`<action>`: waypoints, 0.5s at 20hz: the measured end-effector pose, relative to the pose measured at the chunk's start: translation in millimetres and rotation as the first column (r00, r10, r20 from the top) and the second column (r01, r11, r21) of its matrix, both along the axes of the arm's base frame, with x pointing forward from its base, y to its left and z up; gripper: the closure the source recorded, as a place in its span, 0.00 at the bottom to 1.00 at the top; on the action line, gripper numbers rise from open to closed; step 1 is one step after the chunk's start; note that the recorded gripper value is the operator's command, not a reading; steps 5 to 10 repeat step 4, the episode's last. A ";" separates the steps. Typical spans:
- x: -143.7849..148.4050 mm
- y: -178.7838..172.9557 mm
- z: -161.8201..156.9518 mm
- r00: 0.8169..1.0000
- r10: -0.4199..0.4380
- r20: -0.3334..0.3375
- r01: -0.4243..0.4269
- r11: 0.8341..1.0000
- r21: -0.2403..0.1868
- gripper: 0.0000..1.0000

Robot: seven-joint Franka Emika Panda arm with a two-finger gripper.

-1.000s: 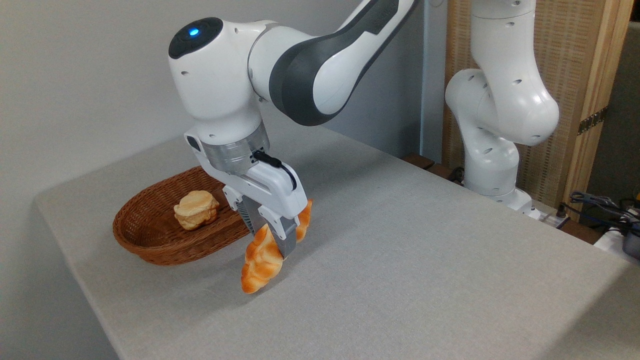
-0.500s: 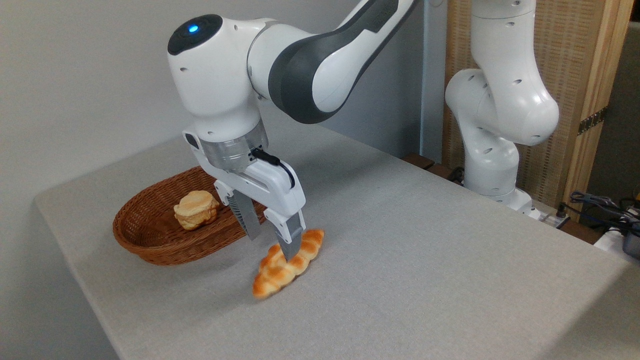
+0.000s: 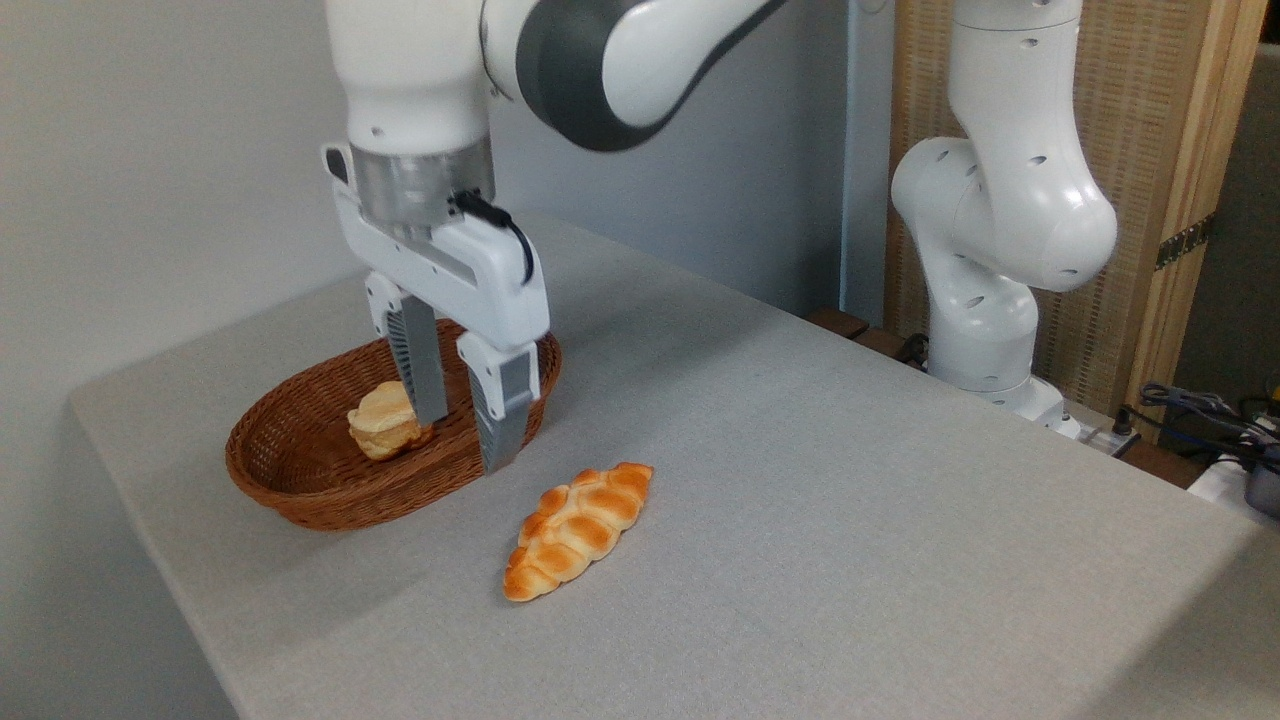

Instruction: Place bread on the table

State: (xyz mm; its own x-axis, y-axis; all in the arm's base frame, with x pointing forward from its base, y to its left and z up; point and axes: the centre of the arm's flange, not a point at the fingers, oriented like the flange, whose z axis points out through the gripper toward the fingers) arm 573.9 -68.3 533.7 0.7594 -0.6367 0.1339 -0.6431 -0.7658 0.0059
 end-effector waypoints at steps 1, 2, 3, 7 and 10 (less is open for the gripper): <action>0.8 0.0 4.0 1.000 -0.002 0.008 0.002 1.000 0.004 0.00; 1.2 0.3 5.4 1.000 -0.002 0.012 0.002 1.000 0.005 0.00; 1.3 0.5 5.6 1.000 -0.002 0.012 0.002 1.000 0.006 0.00; 1.4 0.8 5.3 1.000 -0.001 0.012 0.001 1.000 0.006 0.00; 1.4 0.8 5.3 1.000 -0.001 0.012 0.001 1.000 0.006 0.00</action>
